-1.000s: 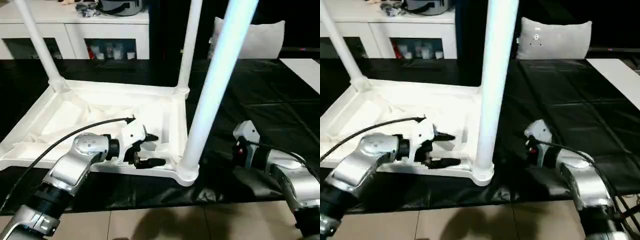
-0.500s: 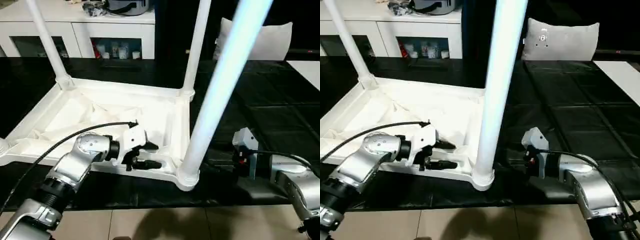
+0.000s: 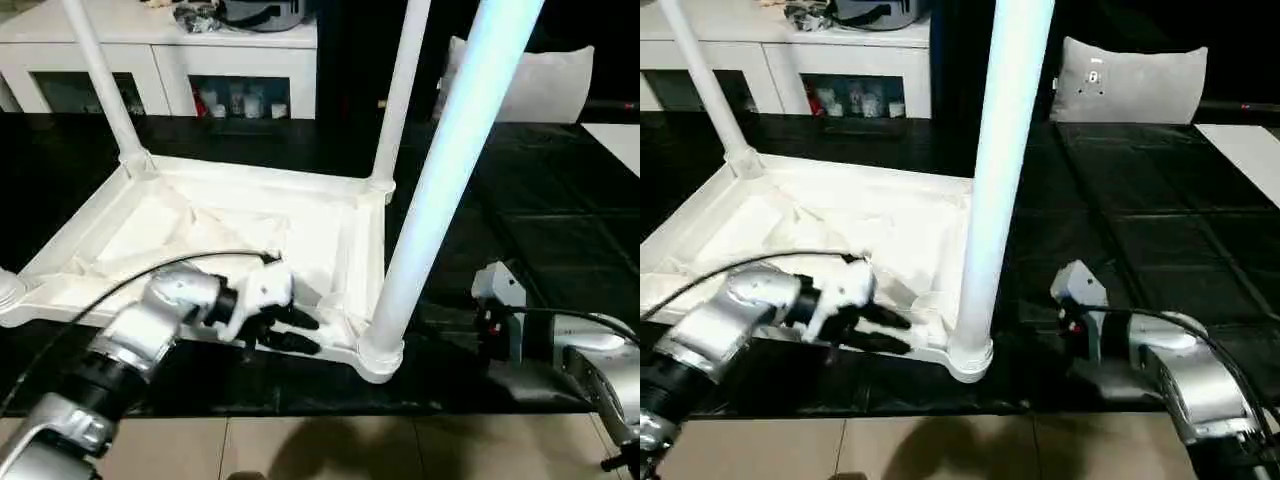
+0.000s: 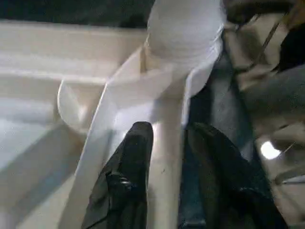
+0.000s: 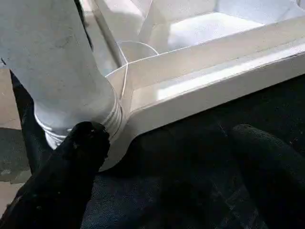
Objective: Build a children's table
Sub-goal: Rotate leg to tighten
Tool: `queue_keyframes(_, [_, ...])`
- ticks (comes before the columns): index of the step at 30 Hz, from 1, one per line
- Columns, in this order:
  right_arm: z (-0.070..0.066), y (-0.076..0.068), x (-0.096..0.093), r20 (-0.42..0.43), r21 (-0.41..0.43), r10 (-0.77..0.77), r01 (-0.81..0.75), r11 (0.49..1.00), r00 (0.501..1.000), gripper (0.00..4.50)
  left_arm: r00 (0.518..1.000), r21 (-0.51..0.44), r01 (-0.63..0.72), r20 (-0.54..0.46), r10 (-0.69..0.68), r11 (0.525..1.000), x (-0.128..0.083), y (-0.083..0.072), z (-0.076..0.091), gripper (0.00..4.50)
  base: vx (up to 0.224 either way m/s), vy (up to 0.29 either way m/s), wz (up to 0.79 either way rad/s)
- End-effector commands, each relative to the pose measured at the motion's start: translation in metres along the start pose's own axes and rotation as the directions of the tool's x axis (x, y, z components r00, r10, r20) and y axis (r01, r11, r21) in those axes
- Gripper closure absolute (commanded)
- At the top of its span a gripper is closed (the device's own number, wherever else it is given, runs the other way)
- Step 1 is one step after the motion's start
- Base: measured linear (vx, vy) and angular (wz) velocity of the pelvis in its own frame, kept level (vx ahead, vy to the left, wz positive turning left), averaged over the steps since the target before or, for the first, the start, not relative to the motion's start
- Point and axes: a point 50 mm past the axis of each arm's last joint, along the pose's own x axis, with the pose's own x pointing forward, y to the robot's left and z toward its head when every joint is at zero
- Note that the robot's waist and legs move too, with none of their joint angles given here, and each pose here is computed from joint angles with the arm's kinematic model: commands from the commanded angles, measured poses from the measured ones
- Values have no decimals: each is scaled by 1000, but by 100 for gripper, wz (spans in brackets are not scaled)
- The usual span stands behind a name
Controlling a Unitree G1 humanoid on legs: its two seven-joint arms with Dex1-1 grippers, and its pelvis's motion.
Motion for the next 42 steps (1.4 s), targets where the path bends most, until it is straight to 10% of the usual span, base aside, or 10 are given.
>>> queue_keyframes(1, [4, -1, -3, 0, -17, 8, -8, 1000, 1000, 0, 997, 27, -32, -63, 33, 999, 0, 5, -6, 338, 0, 0, 0])
queue_keyframes(15, [9, -3, -3, 19, -44, 20, -19, 999, 1000, 0, 999, -25, 10, -32, -10, 1000, -1, 6, -7, 445, 0, 0, 0])
queue_keyframes(25, [12, -15, -2, 33, -49, -46, 48, 998, 998, 0, 985, -201, -170, -16, 170, 965, 8, 19, -9, 445, 0, 0, 0])
queue_keyframes(42, [12, -7, 13, 61, -45, -12, 15, 999, 998, 0, 985, -134, -165, 30, 170, 977, 20, 8, -2, 385, 0, 0, 0])
